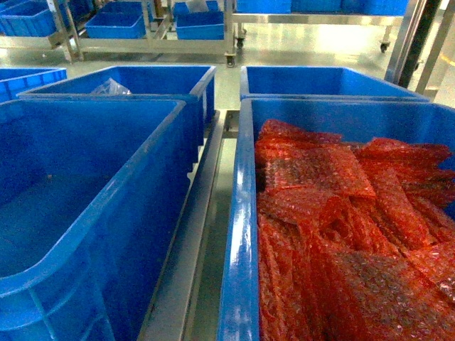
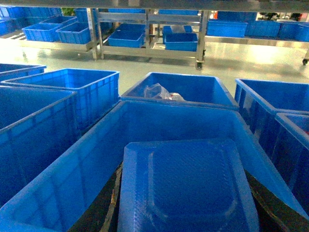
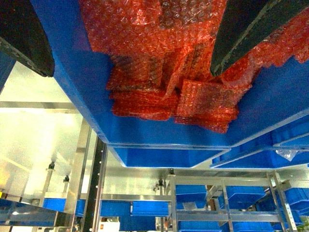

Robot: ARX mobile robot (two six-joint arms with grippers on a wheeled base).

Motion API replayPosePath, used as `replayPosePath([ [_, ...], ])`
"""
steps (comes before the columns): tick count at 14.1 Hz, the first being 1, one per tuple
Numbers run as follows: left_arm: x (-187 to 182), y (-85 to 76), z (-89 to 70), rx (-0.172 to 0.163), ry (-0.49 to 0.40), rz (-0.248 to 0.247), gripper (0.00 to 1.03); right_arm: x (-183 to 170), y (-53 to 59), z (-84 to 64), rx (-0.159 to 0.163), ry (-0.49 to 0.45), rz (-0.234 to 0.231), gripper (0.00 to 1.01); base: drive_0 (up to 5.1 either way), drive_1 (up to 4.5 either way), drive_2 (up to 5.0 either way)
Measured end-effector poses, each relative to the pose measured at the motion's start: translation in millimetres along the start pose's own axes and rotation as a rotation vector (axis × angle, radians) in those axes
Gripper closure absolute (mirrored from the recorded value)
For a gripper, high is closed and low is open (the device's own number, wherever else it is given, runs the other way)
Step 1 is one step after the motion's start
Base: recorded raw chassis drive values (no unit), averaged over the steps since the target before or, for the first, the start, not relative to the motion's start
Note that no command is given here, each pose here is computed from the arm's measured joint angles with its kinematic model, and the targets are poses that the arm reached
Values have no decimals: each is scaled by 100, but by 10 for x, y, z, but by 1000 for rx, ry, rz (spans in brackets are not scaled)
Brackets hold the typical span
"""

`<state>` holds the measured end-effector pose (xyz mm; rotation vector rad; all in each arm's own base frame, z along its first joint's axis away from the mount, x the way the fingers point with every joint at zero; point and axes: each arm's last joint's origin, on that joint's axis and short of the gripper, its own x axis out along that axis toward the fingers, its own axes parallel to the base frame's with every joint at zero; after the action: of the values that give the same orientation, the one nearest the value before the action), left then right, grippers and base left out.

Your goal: Pick blue part to blue bin on bottom shelf

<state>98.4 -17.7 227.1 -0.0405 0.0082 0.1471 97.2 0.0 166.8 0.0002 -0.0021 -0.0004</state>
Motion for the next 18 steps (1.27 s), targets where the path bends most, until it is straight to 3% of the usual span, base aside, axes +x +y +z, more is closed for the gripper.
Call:
replayPosePath([
  [18,-2,1,1,-1,-1,1,59,0,0,0,0,0,0,3,0,0,0],
])
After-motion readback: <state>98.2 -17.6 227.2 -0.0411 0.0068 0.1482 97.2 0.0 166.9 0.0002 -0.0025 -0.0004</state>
